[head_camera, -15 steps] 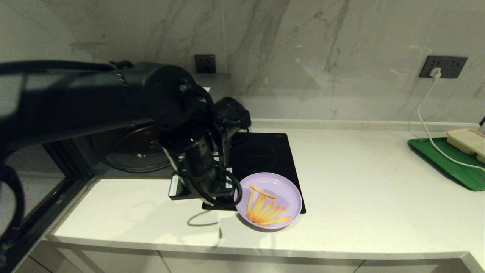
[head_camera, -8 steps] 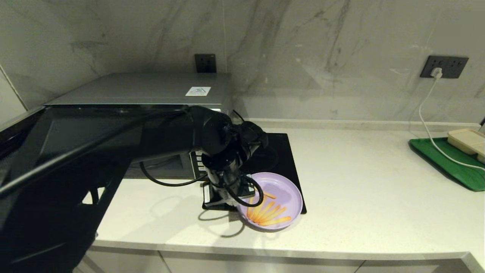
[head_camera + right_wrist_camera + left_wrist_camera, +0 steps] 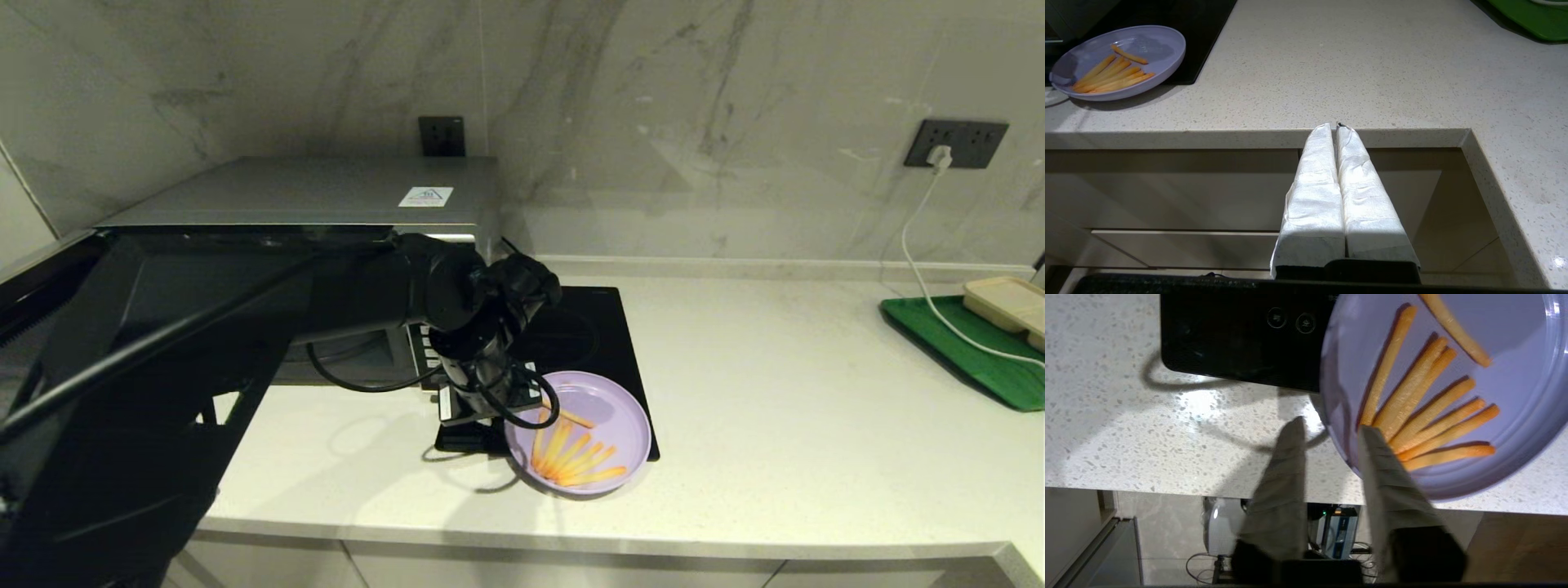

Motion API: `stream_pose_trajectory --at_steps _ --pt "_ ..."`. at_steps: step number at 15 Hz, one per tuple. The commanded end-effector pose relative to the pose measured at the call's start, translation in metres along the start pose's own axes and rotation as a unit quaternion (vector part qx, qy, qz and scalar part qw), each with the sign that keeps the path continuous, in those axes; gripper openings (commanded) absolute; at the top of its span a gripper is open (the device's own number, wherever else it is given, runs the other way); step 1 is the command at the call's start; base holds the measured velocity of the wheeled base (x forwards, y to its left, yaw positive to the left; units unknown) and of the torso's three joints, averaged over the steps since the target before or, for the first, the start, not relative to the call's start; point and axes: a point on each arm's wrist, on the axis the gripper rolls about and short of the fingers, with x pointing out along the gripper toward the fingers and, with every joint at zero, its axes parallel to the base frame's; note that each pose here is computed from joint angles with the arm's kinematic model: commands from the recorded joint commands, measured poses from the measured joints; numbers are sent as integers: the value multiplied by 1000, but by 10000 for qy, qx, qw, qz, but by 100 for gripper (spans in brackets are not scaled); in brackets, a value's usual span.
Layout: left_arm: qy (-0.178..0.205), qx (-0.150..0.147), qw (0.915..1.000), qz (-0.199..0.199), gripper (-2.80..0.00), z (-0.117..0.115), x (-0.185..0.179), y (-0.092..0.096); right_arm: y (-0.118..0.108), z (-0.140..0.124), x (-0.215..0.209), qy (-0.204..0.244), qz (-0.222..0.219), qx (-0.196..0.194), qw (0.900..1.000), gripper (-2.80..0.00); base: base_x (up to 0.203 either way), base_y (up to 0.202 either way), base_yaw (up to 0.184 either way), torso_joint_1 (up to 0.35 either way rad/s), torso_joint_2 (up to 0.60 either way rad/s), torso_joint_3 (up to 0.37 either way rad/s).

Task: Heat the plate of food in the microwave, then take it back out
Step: Put the plate in the microwave oven

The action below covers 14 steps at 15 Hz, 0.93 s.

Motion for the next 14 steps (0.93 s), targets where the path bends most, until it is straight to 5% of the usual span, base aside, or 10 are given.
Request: stream_pose_trajectory --at_steps 1,14 --pt "150 -20 9998 147 0 -2 15 0 0 0 0 10 4 2 10000 -280 0 0 0 0 0 0" --pt "278 -95 9987 406 0 -7 34 0 0 0 0 10 4 2 10000 -280 0 0 0 0 0 0"
